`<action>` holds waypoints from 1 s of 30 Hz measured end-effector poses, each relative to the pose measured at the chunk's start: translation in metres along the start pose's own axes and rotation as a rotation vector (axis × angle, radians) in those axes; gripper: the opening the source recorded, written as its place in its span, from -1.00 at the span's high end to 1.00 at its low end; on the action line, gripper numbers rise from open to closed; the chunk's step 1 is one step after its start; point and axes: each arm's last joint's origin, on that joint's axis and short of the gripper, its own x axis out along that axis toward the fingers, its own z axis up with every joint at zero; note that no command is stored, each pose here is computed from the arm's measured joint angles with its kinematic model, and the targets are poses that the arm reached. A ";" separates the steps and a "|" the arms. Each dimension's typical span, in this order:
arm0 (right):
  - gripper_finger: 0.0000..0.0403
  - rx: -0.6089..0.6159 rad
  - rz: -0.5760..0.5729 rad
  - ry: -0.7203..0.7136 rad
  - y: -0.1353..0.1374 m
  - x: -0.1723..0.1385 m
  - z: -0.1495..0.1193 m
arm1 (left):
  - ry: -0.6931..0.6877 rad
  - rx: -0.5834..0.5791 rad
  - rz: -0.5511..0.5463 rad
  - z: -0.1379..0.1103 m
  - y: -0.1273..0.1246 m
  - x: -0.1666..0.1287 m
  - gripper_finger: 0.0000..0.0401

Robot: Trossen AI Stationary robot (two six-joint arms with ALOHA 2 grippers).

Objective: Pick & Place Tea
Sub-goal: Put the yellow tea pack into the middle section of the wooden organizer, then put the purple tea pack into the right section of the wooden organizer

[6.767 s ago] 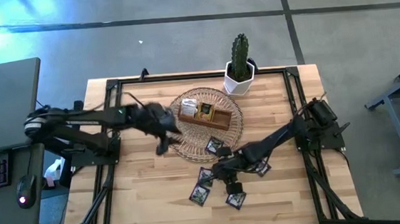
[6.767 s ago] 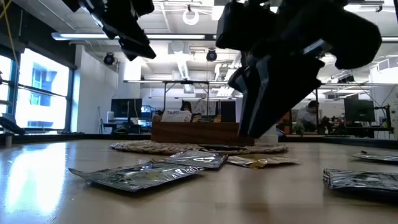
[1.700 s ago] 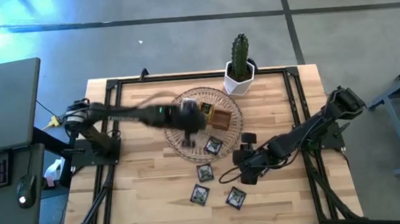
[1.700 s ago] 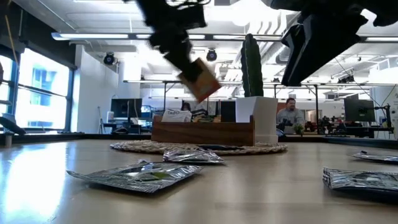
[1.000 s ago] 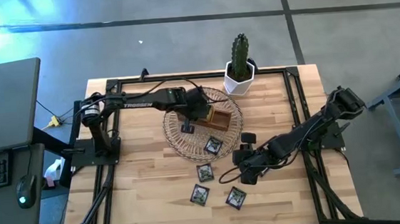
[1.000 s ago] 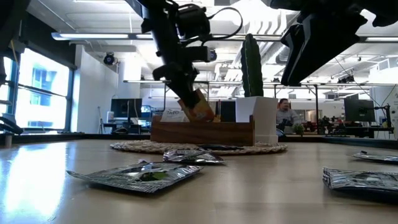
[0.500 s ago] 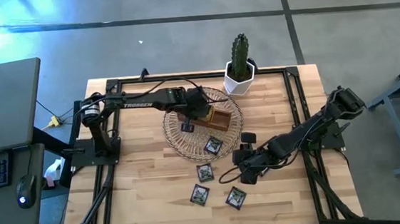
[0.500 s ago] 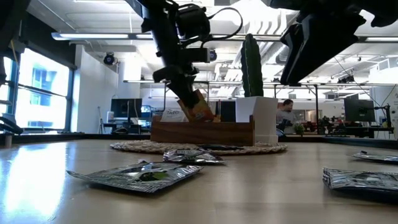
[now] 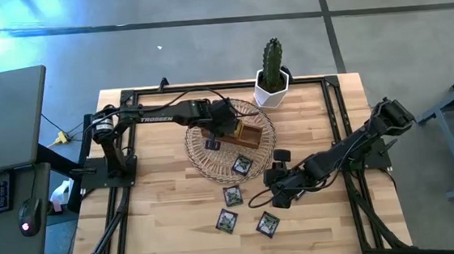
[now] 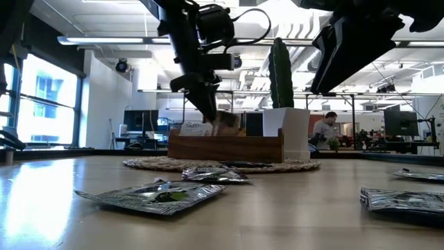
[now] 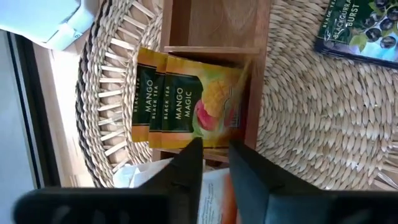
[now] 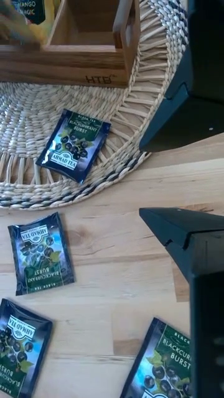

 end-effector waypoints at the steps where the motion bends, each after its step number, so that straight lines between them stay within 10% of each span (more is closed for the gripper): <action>1: 0.24 0.000 -0.002 -0.001 0.000 0.000 0.000 | -0.002 0.000 0.002 0.000 0.000 0.000 0.59; 12: 0.24 0.000 -0.009 -0.005 0.000 0.000 0.000 | -0.033 -0.049 0.161 0.007 0.009 -0.001 0.38; 30: 0.24 0.014 0.083 -0.384 -0.009 0.045 -0.018 | 0.108 -0.262 -0.047 0.038 -0.022 -0.094 0.38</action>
